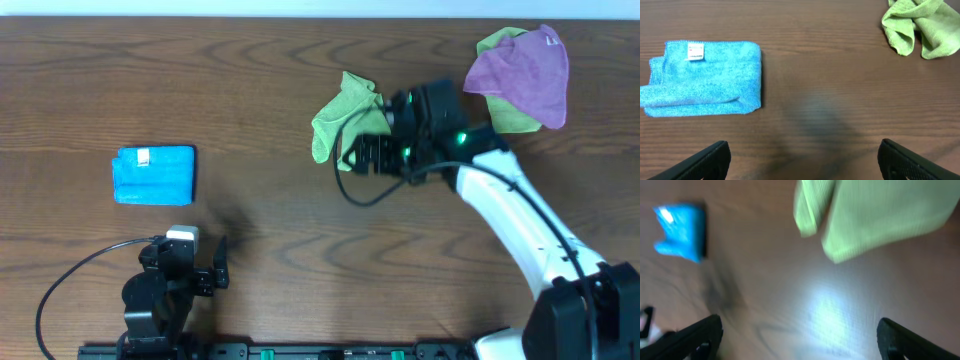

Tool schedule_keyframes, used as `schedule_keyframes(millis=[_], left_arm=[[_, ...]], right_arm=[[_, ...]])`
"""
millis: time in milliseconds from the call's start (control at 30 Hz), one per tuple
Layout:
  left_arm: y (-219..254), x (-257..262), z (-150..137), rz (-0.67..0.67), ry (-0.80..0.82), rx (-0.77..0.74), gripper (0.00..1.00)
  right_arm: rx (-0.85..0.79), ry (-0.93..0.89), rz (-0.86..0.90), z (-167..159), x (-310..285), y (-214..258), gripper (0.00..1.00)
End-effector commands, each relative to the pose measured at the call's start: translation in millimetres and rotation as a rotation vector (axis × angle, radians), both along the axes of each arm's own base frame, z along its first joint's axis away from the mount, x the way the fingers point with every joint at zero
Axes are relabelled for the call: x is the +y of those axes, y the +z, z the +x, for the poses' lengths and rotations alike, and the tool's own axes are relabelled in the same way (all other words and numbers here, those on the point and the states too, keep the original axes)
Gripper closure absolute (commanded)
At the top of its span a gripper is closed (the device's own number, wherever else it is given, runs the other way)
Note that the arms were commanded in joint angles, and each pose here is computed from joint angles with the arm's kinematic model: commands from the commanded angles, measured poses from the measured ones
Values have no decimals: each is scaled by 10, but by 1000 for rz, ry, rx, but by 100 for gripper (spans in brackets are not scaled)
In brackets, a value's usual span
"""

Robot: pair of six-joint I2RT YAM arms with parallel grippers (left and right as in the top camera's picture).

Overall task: Fold the cloth
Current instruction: 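Drag the green cloth toward the table center with the right gripper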

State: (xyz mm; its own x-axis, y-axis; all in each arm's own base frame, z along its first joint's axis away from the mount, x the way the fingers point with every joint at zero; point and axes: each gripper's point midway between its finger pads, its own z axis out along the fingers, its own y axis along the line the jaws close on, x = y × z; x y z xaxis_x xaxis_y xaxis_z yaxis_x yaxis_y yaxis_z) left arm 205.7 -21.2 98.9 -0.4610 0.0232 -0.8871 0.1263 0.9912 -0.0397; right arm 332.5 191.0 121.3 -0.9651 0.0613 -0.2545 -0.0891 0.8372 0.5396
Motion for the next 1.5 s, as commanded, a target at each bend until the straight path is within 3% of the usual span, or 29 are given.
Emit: schedule_keyframes(millis=[0,233,600,933,1133,1467], left_arm=[[-42,-11,-2,-11,0,7,4],[-42,-11,-2,-11,0,7,5],[-42,-11,-2,-11,0,7,5],[-42,-11,-2,-11,0,7,5],[-42,-11,-2,-11,0,7,5],[-42,-11,-2,-11,0,7,5]], right_arm=[[44,-20,110,-292,43,-89,3],[-20,-130,222,-368,31,-328,6],[-98,-325,267,-11,-27,-579,13],[-58,-412,346,210,101,-884,19],[-33,-452,371,257,163,-1027,36],[-96,-536,333,419,56,-1083,45]])
